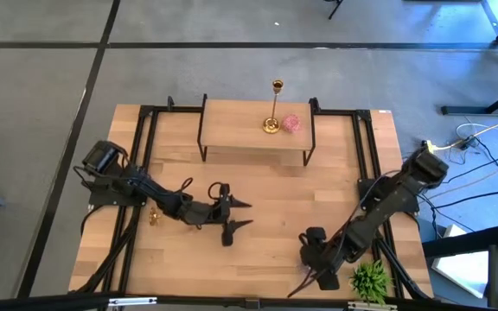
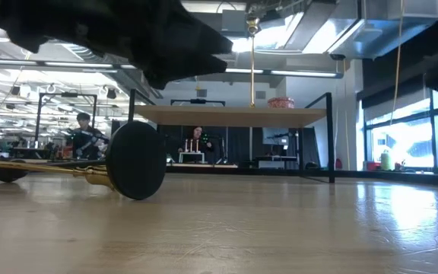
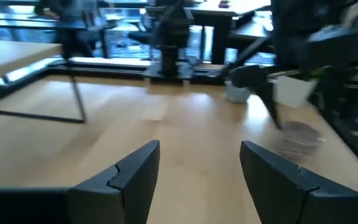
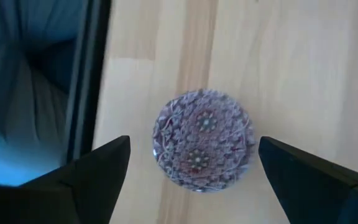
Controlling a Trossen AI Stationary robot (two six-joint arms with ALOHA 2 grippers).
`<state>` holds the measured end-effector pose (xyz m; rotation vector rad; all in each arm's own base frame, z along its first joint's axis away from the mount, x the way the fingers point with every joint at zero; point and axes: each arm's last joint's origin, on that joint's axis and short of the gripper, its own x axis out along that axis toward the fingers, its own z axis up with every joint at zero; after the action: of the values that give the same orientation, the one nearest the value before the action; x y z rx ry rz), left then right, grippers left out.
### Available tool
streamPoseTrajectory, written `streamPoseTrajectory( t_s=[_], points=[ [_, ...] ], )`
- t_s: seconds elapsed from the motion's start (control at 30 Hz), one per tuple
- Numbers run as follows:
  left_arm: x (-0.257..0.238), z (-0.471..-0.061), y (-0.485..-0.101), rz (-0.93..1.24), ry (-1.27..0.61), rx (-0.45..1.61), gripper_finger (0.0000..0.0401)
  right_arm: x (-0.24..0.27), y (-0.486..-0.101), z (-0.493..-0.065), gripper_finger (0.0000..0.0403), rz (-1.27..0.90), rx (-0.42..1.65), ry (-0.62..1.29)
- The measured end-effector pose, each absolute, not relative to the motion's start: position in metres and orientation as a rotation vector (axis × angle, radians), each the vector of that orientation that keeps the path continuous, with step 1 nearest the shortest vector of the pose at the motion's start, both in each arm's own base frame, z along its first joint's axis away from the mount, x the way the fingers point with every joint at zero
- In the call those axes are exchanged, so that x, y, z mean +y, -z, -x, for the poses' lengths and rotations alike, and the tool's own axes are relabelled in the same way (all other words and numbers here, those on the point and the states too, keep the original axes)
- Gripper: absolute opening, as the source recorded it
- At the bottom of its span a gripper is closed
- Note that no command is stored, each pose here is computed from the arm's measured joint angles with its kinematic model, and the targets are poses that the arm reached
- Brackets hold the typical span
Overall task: Pick & Place candle stick holders
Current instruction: Put the red scented candle on the shelf
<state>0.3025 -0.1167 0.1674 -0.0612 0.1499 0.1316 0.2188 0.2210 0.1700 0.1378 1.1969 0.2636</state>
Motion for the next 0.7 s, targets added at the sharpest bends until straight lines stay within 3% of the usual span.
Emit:
streamPoseTrajectory(
  t_s=[0.7],
  points=[
    [-0.157,-0.280,-0.153,0.001,-0.008,0.274,0.0221,0.230,-0.150,-0.228,0.0360,-0.345,1.181,-0.087]
  ],
)
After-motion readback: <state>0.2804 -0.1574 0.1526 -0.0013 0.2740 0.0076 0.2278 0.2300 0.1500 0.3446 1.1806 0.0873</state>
